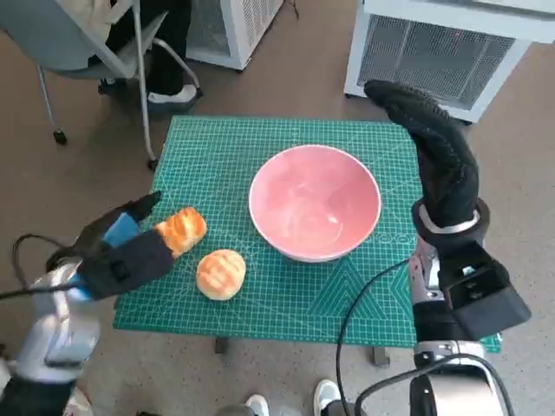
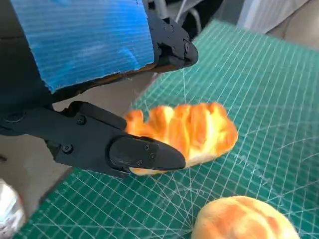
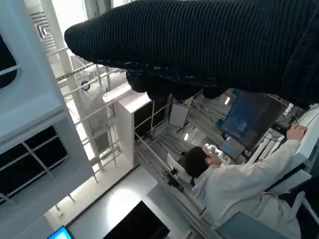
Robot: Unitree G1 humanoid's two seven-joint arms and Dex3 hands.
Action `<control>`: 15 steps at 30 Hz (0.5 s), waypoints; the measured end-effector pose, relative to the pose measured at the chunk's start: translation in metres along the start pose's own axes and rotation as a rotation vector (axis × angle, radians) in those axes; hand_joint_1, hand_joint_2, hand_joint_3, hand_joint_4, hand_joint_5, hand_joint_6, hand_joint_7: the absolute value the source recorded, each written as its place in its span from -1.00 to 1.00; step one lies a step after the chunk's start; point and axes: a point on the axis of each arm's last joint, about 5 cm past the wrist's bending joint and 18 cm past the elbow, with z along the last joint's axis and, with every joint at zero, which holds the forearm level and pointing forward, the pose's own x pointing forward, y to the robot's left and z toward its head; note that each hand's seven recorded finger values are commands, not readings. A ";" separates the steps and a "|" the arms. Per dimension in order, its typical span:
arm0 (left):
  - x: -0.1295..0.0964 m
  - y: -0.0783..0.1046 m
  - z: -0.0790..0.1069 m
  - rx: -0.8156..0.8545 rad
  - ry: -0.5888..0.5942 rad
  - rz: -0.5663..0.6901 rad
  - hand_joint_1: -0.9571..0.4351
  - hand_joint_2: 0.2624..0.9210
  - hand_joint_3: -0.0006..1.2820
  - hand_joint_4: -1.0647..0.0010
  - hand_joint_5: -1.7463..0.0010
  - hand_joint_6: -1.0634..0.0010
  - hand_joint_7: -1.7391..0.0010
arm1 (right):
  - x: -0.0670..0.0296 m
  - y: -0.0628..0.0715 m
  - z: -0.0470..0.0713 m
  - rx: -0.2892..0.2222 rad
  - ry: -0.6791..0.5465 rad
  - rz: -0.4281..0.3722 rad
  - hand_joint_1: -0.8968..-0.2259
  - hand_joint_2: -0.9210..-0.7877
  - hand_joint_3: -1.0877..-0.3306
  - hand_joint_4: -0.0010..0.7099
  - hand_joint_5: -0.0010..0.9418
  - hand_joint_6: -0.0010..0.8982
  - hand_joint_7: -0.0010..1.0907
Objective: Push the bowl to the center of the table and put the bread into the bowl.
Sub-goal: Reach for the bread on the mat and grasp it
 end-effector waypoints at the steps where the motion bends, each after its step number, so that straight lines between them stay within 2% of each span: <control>1: 0.002 -0.002 0.000 0.000 0.004 -0.007 -0.49 1.00 -0.81 0.73 1.00 0.60 1.00 | -0.0002 0.000 0.000 0.000 0.001 0.000 -0.14 -1.00 -0.09 -0.24 -0.98 -0.46 -0.51; 7: 0.015 -0.016 0.003 0.007 0.032 -0.040 -0.44 1.00 -0.82 0.71 0.99 0.59 1.00 | -0.0021 0.001 0.000 0.002 0.008 -0.002 -0.14 -1.00 -0.10 -0.24 -0.98 -0.49 -0.49; 11: 0.023 -0.020 0.003 0.010 0.049 -0.035 -0.40 1.00 -0.81 0.62 0.97 0.53 0.98 | -0.0038 0.001 0.000 0.002 0.013 -0.006 -0.15 -1.00 -0.11 -0.24 -0.99 -0.50 -0.48; 15: 0.030 -0.021 0.001 0.013 0.058 -0.021 -0.27 1.00 -0.83 0.31 0.97 0.31 0.94 | -0.0046 0.001 0.001 0.003 0.013 -0.006 -0.16 -1.00 -0.11 -0.24 -0.99 -0.51 -0.47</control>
